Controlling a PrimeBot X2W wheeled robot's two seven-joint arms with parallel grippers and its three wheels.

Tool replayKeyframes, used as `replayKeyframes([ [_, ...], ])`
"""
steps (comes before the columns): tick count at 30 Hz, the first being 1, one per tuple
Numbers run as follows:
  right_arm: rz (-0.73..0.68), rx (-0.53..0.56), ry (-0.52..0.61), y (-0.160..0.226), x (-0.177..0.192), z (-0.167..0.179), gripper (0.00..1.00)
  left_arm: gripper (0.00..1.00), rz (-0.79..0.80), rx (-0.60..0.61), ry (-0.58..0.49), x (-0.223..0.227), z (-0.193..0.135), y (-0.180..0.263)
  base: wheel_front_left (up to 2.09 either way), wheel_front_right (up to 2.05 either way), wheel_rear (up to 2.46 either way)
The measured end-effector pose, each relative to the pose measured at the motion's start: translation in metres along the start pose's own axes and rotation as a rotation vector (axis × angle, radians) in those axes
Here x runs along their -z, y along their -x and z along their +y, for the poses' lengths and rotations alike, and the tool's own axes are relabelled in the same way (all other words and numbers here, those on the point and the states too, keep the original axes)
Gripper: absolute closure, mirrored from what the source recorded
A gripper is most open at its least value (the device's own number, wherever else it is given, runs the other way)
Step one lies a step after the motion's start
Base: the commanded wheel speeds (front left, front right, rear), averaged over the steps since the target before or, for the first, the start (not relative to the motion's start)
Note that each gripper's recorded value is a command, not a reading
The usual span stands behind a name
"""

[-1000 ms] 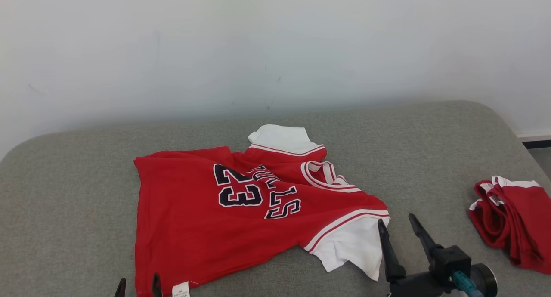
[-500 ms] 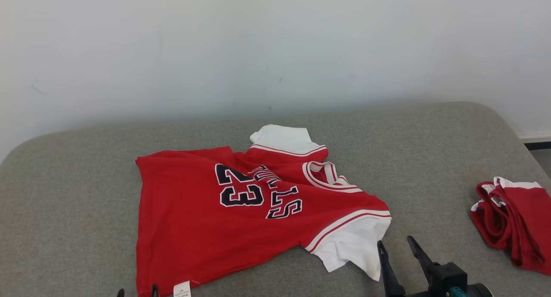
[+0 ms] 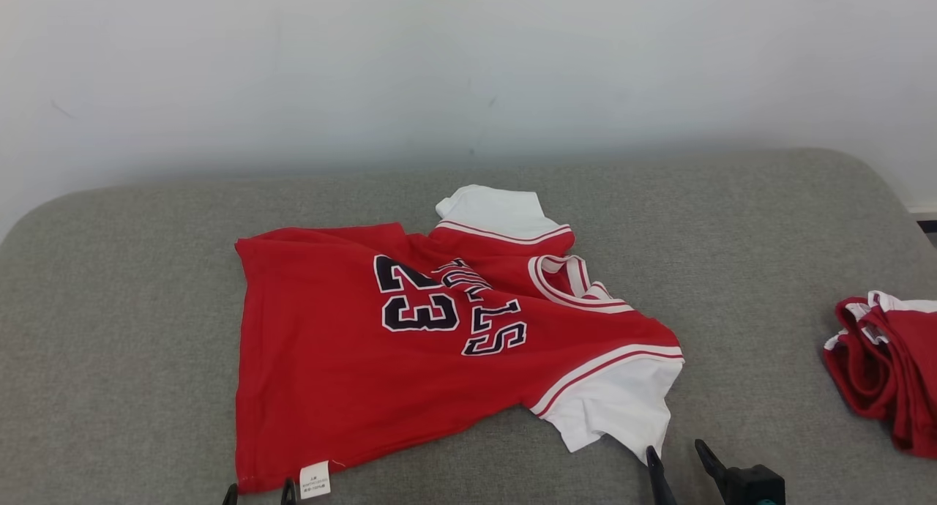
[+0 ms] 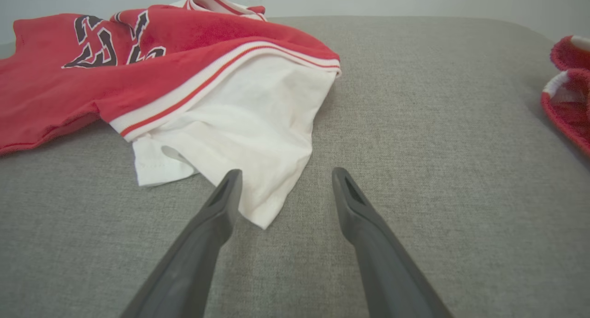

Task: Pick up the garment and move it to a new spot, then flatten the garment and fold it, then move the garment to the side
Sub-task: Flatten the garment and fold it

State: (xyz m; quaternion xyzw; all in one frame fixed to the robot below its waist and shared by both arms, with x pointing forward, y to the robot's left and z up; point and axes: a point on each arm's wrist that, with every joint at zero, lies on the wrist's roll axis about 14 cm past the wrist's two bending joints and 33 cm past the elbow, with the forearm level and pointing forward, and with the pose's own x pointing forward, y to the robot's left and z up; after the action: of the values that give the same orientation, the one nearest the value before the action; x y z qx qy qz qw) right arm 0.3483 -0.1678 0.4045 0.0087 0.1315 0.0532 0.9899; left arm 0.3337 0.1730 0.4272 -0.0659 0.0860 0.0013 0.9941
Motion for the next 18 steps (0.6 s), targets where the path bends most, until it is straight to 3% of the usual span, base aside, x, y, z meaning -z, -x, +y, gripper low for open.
replayKeyframes([
  [14, 0.14, -0.023, -0.019, -0.011, 0.035, 0.008, 0.0, 0.0, 0.023, -0.022, 0.008, 0.007, 0.007, 0.001, 0.0, 0.0, 0.0],
  [18, 0.143, -0.021, -0.022, -0.015, 0.034, 0.007, 0.06, 0.0, 0.024, -0.022, 0.005, 0.007, 0.007, -0.001, 0.0, 0.0, 0.0],
])
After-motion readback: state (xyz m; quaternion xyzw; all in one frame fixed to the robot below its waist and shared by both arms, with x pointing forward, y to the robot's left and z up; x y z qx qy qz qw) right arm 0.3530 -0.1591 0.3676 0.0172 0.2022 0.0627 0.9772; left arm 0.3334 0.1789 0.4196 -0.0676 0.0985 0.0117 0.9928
